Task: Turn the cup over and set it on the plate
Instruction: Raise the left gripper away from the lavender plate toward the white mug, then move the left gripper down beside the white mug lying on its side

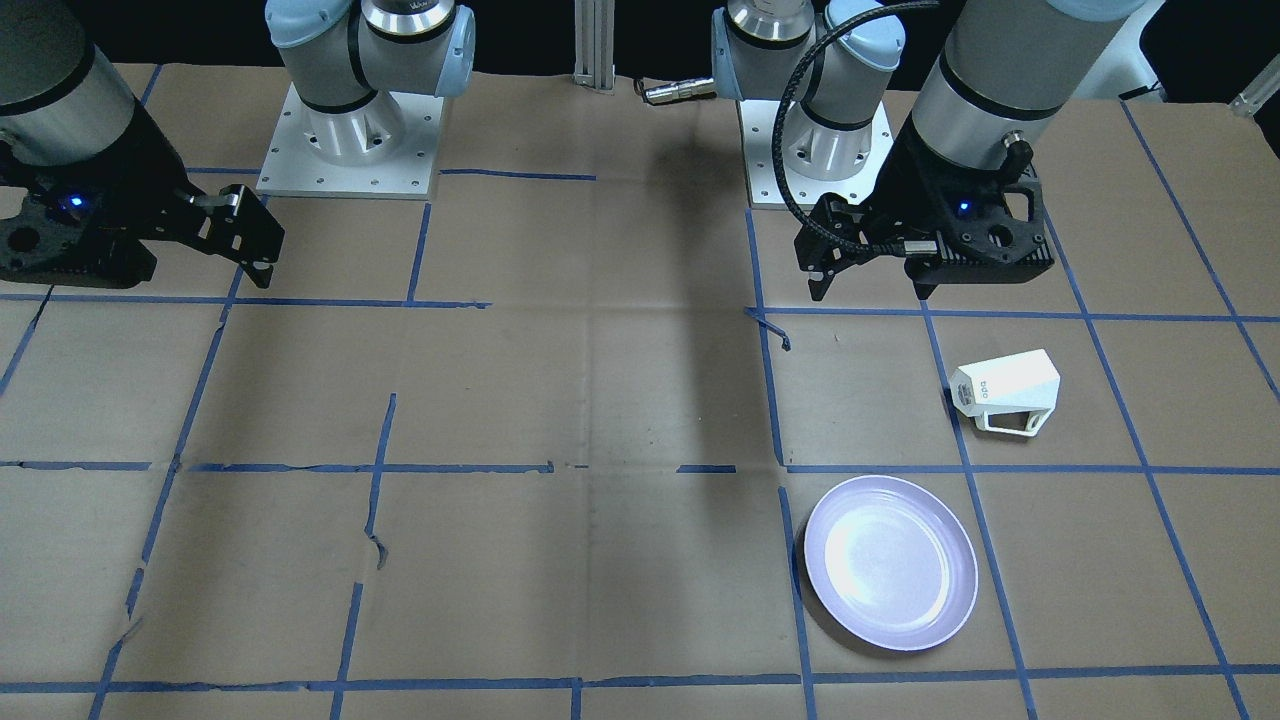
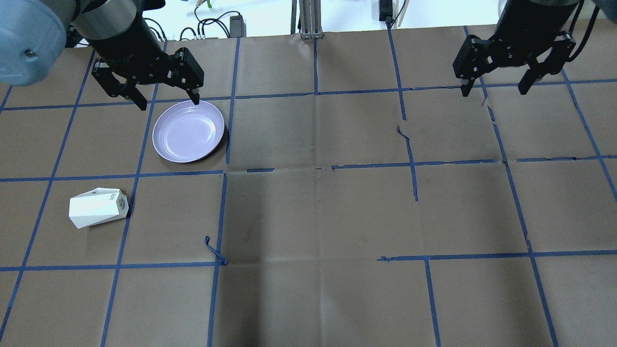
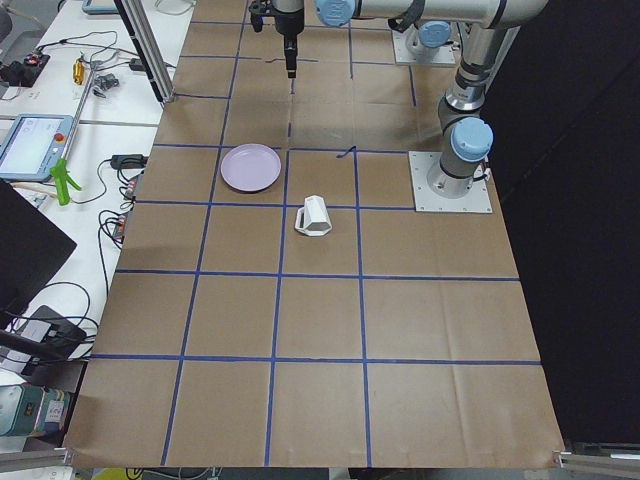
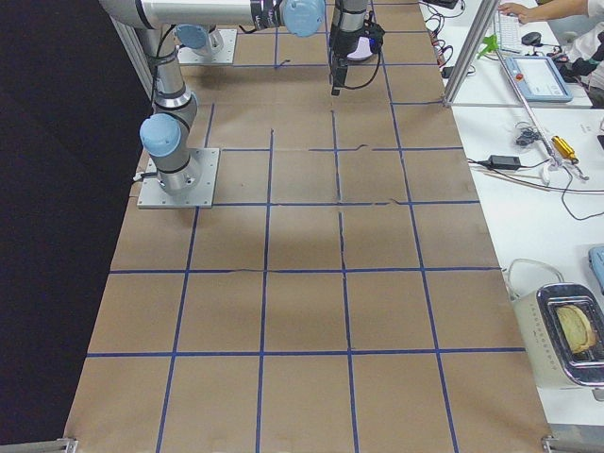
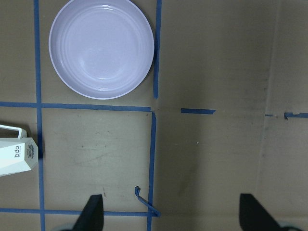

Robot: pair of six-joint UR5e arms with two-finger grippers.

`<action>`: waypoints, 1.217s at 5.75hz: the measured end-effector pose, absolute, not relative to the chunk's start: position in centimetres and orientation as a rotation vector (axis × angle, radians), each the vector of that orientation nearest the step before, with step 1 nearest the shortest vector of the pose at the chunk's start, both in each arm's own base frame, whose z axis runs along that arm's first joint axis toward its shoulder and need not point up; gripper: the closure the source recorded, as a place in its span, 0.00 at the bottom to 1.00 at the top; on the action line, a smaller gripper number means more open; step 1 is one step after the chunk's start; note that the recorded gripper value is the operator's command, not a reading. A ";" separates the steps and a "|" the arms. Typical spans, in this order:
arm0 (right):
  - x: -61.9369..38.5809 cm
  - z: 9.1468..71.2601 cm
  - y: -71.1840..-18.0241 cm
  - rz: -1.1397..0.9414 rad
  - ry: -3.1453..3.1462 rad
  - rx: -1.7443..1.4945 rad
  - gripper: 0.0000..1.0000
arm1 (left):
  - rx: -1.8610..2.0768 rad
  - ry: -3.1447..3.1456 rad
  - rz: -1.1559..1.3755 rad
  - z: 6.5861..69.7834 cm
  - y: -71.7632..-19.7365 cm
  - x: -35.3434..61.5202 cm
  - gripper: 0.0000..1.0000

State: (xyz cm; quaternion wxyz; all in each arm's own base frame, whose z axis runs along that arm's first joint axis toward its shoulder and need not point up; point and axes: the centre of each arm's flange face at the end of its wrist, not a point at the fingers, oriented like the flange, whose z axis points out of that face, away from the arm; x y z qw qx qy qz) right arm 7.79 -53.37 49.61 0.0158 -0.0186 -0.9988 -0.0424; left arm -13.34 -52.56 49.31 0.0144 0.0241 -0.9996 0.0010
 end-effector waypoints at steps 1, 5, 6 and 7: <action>7.8 49.6 -53.4 -0.132 -3.107 -0.058 0.00 | 0.028 -3.127 0.008 49.3 -52.3 -13.1 0.01; 7.8 49.6 -53.4 -0.132 -3.107 -0.058 0.00 | -0.095 -3.148 0.001 49.3 -52.7 -4.0 0.01; 7.8 49.6 -53.4 -0.132 -3.107 -0.058 0.00 | -0.153 -3.143 -0.009 49.3 -52.6 0.5 0.01; 7.8 49.6 -53.4 -0.132 -3.107 -0.058 0.00 | -0.220 -3.128 -0.028 48.8 -52.1 5.3 0.01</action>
